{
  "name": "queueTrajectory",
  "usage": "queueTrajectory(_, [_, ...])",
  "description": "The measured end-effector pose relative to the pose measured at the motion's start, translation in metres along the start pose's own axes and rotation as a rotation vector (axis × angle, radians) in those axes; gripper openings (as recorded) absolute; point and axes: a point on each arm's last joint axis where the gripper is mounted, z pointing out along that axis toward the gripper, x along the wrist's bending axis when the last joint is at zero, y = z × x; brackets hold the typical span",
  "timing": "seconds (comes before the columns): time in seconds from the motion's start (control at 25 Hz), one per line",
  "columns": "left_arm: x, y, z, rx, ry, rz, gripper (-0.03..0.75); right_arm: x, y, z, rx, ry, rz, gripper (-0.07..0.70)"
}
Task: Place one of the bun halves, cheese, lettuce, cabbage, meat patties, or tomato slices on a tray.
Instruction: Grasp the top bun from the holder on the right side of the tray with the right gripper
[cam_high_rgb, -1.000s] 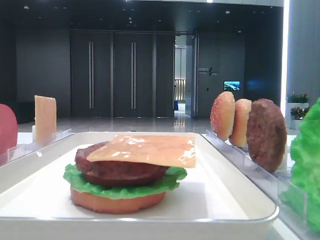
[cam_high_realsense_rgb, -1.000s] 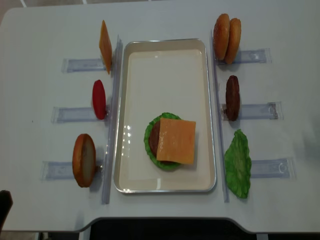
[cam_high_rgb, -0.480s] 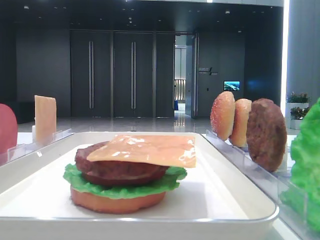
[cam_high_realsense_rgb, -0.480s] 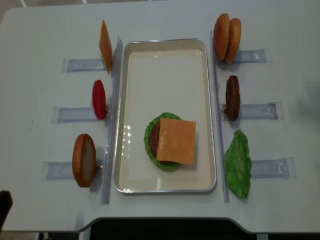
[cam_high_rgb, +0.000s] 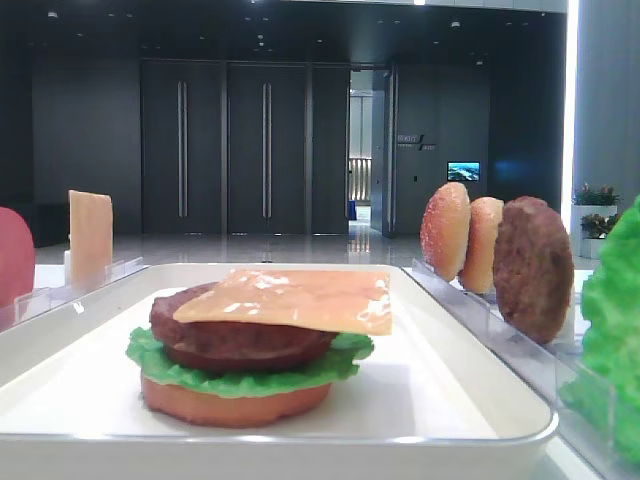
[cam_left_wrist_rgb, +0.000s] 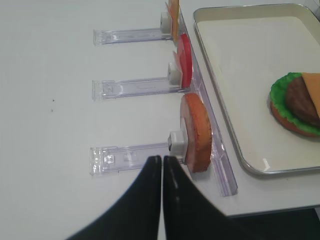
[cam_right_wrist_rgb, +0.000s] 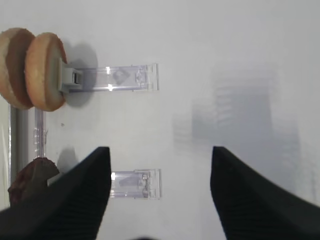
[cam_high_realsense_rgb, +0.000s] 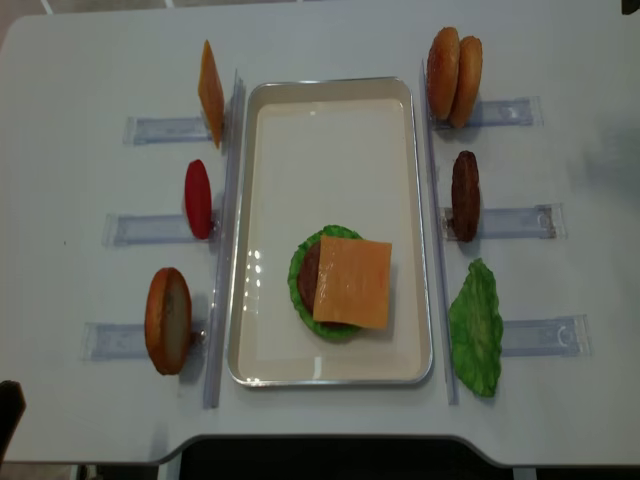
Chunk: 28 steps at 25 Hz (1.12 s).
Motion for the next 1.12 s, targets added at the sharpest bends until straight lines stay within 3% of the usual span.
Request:
queueTrajectory(0.72, [0.000,0.000,0.000,0.000,0.000,0.000,0.000,0.001,0.014,0.005,-0.032,0.021,-0.010,0.410])
queueTrajectory(1.12, [0.000,0.000,0.000,0.000,0.000,0.000,0.000,-0.002,0.039,0.024,-0.017,0.023,-0.016,0.406])
